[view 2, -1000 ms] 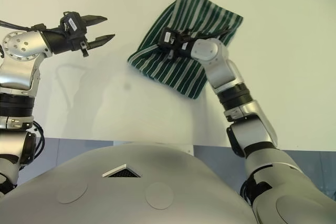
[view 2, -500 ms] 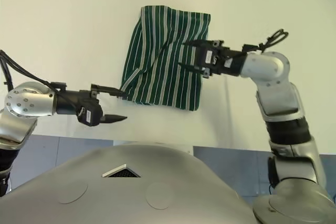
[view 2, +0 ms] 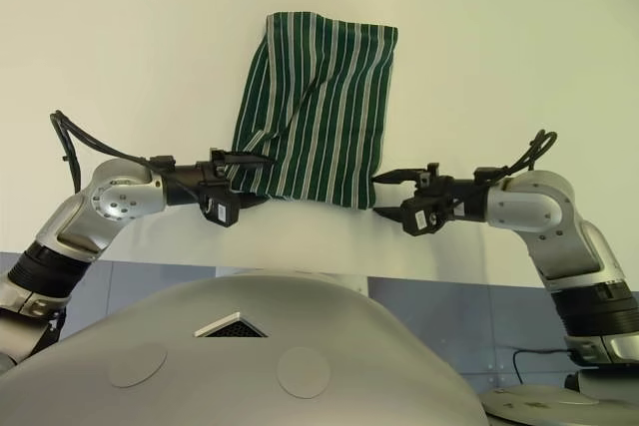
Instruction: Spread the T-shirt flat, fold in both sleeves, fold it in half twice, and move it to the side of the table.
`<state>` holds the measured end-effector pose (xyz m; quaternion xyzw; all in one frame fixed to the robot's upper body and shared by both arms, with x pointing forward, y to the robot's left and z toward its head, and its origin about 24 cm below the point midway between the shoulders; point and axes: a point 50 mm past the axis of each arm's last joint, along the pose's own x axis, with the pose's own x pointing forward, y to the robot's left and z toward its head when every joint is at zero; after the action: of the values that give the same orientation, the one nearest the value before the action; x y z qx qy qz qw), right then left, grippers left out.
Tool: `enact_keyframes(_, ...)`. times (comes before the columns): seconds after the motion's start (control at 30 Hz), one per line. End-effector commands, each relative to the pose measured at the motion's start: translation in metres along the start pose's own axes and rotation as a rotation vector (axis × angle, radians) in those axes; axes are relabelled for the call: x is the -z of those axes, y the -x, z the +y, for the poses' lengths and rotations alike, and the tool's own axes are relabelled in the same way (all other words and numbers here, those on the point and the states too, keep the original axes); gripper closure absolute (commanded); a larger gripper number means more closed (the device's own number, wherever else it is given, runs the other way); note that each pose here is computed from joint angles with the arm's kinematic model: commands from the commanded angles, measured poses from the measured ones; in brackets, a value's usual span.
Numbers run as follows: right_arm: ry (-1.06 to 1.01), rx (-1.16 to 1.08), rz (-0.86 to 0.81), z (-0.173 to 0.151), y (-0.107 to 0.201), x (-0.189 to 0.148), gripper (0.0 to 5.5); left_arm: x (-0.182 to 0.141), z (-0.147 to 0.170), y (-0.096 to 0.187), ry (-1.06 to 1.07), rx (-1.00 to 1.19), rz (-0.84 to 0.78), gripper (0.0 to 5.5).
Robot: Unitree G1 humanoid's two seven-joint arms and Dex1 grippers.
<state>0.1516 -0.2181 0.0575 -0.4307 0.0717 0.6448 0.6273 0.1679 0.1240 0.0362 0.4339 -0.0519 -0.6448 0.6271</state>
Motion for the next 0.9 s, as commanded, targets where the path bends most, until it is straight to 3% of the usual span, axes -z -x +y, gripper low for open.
enact_keyframes(0.03, 0.006, -0.042, 0.015, 0.005, -0.010, 0.002, 2.99, 0.021, -0.027, -0.001, 0.063, 0.165, 0.105, 3.04)
enact_keyframes(0.27, -0.022, -0.008, 0.015, 0.001, -0.012, 0.003, 4.27, 0.028, -0.030, -0.008, 0.116, 0.187, 0.073, 4.30)
enact_keyframes(0.4, -0.174, -0.025, -0.015, 0.007, -0.013, 0.001, 5.02, 0.029, -0.029, -0.010, 0.170, 0.184, 0.039, 4.95)
enact_keyframes(0.5, -0.321, -0.062, -0.052, 0.006, -0.007, -0.006, 5.40, 0.014, -0.031, -0.004, 0.349, 0.260, -0.056, 5.36)
enact_keyframes(0.57, -0.468, -0.123, -0.119, 0.001, 0.004, -0.017, 5.41, -0.006, -0.016, 0.012, 0.516, 0.304, -0.159, 5.47)
enact_keyframes(0.67, -0.587, -0.147, -0.185, -0.029, 0.021, -0.021, 5.41, -0.005, 0.033, 0.033, 0.556, 0.346, -0.131, 5.48)
enact_keyframes(0.8, -0.724, -0.053, -0.206, -0.098, 0.036, 0.011, 5.42, 0.027, 0.135, 0.031, 0.566, 0.194, -0.091, 5.48)
enact_keyframes(0.9, -0.804, -0.014, -0.205, -0.143, 0.024, 0.033, 5.42, 0.055, 0.164, 0.028, 0.672, 0.148, -0.053, 5.48)
